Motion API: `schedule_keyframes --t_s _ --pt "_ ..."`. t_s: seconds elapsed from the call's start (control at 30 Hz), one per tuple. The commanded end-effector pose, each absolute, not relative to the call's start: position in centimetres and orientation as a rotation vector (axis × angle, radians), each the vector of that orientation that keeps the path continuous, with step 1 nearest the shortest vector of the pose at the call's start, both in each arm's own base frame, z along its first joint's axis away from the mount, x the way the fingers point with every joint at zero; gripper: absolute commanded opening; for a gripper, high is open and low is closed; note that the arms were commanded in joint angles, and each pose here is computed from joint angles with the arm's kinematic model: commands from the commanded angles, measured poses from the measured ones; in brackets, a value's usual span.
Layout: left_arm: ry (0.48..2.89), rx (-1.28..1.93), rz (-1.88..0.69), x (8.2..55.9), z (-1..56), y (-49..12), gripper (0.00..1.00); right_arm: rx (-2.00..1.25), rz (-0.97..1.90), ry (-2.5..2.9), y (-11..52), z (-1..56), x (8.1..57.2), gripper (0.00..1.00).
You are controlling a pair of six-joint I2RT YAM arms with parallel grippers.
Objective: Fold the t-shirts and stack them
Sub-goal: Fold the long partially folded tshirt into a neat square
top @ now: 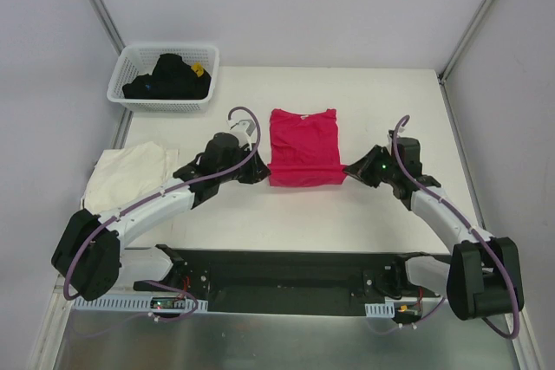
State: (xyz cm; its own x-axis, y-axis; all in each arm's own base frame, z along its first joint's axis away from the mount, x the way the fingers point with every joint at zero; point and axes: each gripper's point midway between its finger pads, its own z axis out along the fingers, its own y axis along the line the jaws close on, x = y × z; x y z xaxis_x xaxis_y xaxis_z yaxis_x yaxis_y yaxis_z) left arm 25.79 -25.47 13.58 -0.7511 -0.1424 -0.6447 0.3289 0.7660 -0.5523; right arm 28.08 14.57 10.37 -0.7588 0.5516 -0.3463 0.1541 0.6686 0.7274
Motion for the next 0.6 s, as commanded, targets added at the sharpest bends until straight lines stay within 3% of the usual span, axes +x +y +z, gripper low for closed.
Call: schedule_keyframes --t_s 0.0,0.57 --pt "2.208 0.141 -0.752 28.2 15.2 -24.2 0.00 0.505 0.871 2.222 13.7 12.9 31.8 0.01" --pt "2.143 0.111 -0.684 34.0 18.3 -23.6 0.00 0.474 0.849 2.140 13.8 17.1 38.3 0.01"
